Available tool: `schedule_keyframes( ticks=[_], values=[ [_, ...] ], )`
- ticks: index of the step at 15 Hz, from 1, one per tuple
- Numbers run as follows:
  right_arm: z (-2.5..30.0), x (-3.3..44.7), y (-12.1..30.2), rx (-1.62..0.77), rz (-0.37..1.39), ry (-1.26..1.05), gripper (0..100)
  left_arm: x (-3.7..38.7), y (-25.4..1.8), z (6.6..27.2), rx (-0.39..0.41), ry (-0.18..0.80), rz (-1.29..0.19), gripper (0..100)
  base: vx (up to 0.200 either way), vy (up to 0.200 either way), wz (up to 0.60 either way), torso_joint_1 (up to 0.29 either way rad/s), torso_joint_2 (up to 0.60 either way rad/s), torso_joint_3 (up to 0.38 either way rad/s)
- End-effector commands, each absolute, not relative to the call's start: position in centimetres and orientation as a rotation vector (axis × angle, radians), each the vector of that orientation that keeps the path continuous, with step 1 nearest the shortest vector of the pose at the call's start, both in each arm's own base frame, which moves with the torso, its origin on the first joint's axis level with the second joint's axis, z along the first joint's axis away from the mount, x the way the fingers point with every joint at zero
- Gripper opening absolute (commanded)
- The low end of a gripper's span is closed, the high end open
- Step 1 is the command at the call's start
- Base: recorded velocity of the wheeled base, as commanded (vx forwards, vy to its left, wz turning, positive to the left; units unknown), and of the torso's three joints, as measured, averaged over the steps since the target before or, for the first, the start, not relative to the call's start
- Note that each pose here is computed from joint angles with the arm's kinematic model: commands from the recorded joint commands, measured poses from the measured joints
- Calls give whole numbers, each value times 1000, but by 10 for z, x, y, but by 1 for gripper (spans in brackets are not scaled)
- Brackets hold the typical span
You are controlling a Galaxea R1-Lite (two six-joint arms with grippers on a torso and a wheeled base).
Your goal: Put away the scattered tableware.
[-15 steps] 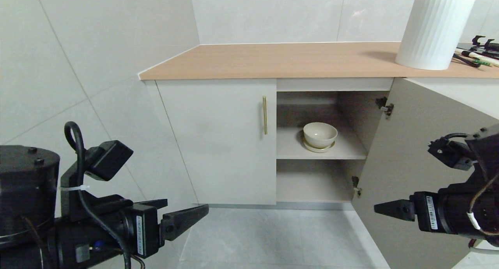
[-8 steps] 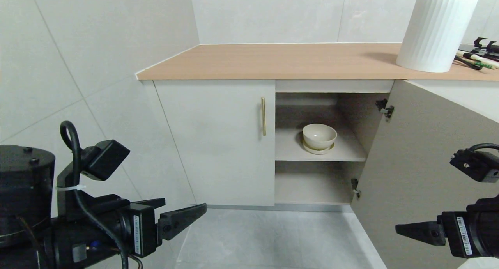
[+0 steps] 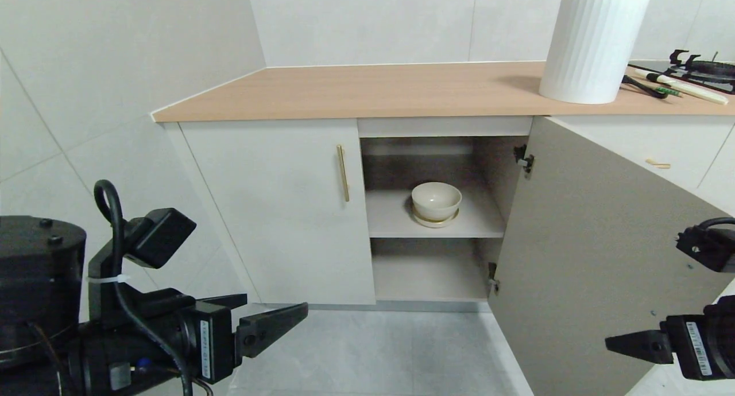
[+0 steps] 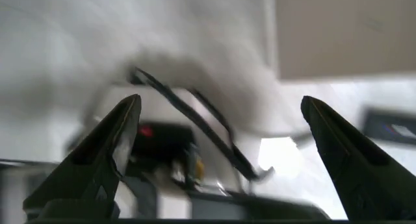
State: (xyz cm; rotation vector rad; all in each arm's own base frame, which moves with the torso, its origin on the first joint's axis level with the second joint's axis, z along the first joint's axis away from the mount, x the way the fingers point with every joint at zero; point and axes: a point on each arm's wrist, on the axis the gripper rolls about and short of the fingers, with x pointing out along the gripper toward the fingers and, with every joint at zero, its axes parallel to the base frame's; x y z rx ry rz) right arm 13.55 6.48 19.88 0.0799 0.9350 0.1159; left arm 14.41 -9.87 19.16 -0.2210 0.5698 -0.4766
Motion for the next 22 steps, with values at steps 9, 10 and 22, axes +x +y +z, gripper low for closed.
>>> schedule_keyframes(
  ticks=[9, 10, 22],
  values=[
    [234, 116, 25, 55, -73, 930, 100, 145, -99, 190, -220, 576, -476, 100, 0, 0, 0, 0, 0, 0],
    [238, 112, 19, 55, -94, 905, 100, 145, -99, 190, -220, 576, -476, 100, 0, 0, 0, 0, 0, 0],
    [227, 148, -46, 33, -456, 953, 100, 147, -100, 188, -217, 590, -472, 100, 0, 0, 0, 0, 0, 0]
  ],
)
